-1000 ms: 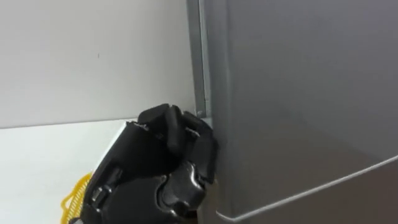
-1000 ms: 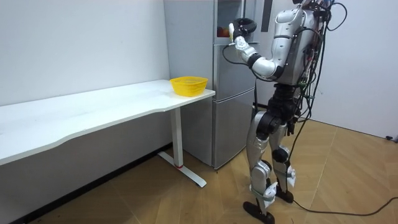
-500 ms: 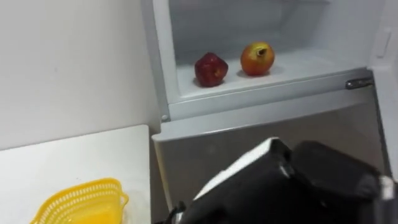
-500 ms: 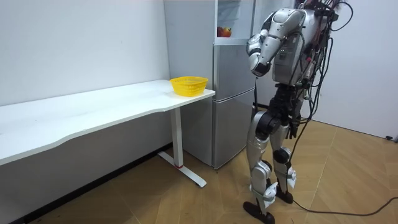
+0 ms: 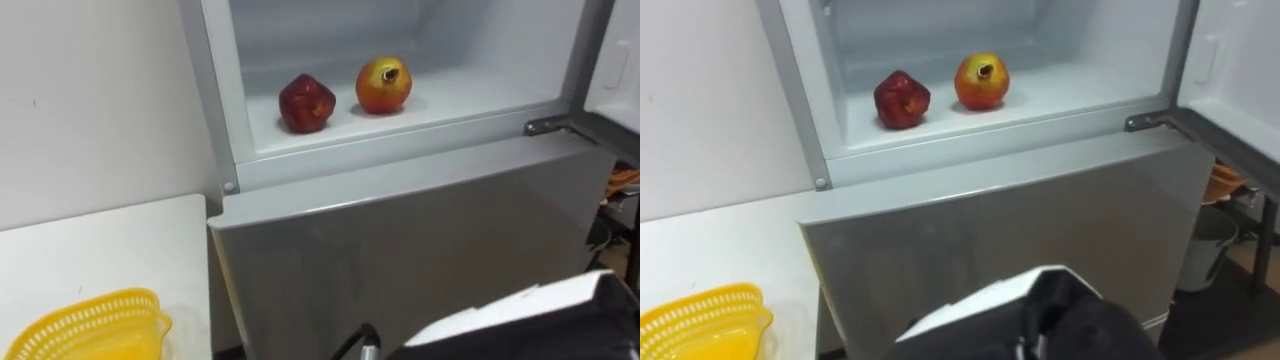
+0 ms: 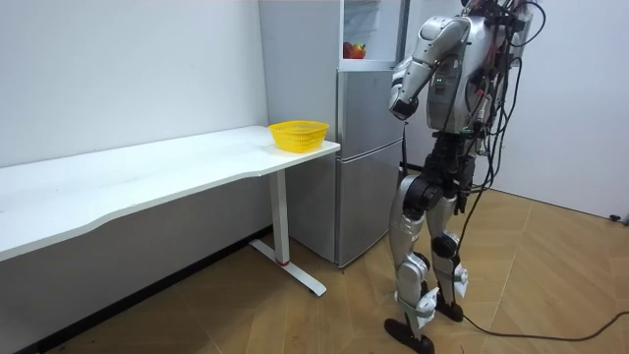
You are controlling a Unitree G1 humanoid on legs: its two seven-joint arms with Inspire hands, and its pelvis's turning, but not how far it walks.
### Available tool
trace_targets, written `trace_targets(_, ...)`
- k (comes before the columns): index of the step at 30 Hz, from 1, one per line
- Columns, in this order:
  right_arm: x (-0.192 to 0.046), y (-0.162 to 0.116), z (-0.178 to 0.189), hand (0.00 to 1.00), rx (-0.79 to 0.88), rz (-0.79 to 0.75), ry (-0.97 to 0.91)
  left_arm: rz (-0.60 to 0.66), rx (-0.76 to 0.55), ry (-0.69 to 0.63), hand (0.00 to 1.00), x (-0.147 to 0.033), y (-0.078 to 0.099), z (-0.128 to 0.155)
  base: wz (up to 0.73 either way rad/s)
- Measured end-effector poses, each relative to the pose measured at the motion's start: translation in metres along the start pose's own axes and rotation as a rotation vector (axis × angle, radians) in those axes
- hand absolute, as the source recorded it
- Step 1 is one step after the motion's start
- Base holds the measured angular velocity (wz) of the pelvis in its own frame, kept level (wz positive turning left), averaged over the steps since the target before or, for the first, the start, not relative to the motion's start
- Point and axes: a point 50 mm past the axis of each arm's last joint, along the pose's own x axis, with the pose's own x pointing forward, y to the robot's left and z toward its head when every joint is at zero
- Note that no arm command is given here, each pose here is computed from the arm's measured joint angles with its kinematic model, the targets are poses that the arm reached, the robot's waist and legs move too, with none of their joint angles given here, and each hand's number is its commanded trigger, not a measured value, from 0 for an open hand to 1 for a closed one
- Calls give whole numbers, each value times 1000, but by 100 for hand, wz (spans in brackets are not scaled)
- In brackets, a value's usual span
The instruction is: Retrieve from the upper fridge
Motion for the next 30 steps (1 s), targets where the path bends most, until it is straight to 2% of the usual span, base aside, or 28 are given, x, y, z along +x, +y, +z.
trace_targets(15,0,3,-3,0,17,-3,4,14,5,-10,0,-3,1,2,0)
trace_targets(20,0,5,-6,0,44,-3,6,62,57,-11,0,-9,5,11,-5)
trace_targets(23,0,11,-17,0,103,-17,11,195,207,0,0,-23,10,31,-4)
trace_targets(25,0,19,-30,0,157,-31,19,403,413,8,0,-47,11,58,-7)
trace_targets(26,-1,21,-33,0,172,-32,24,467,475,19,0,-55,10,65,0)
trace_targets(28,-2,27,-46,0,264,-51,45,748,739,80,0,-86,0,94,2)
trace_targets(29,-2,28,-48,0,281,-57,52,813,808,87,0,-91,-4,102,16)
trace_targets(30,-3,32,-54,0,308,-63,67,934,942,93,0,-101,-9,115,13)
